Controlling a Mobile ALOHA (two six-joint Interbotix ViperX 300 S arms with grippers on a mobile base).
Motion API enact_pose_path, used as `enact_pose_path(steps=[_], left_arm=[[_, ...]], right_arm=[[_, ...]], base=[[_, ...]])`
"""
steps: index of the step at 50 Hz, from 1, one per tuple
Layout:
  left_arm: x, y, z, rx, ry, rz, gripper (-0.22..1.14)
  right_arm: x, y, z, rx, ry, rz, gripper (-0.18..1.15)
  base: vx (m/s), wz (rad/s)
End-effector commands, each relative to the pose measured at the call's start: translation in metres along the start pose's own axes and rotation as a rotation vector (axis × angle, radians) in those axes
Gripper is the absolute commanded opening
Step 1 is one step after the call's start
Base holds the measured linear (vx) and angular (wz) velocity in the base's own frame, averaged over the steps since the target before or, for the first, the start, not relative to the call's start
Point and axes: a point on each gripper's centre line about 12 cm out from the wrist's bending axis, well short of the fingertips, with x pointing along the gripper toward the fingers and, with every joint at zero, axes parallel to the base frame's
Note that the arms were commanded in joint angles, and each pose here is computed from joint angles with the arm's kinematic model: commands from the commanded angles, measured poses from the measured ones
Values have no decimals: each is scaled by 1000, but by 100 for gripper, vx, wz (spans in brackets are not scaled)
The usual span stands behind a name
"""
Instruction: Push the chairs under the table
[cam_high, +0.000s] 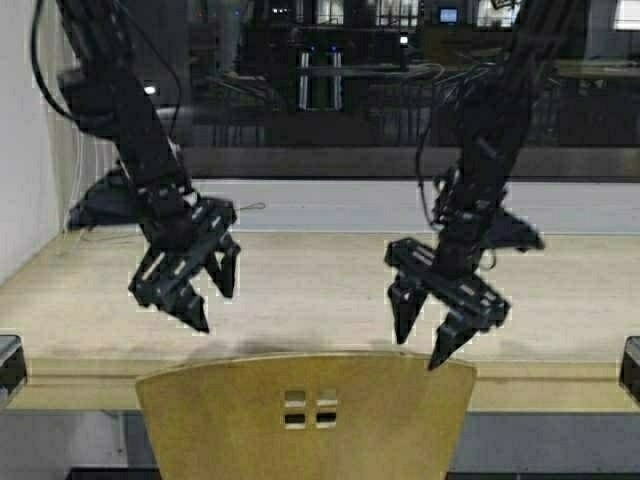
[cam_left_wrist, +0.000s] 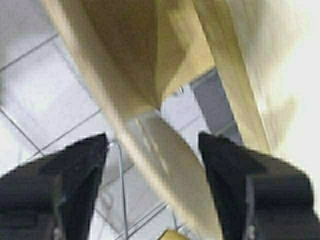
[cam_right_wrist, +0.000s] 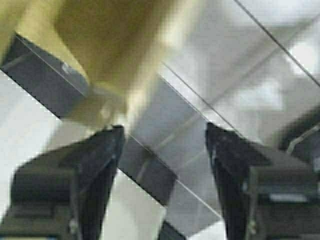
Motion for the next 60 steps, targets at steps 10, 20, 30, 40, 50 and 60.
enact_pose_path(steps=[10,20,30,40,50,60], left_arm=[[-62,3,16,393,-78,-121,90],[-112,-18,30,754,-124,-216,90],[-156,-37,21,1045,-82,-276,89],[-186,-32,21,1182,-142,-329,89],[-209,-6,19,1208,-163,-355,89],[-236,5,31,1216,-269,-395,89]], right_arm=[[-71,13,6,-217,-106,118,87],[-133,43,32,-504,-282,221,87],[-192,40,37,-822,-464,234,86],[-219,34,33,-904,-536,258,86],[-231,33,31,-912,-562,275,86],[-245,36,27,-920,-588,306,86]], base=[[-5,1],[-13,13],[-13,22],[-11,32],[-14,35],[-22,30]])
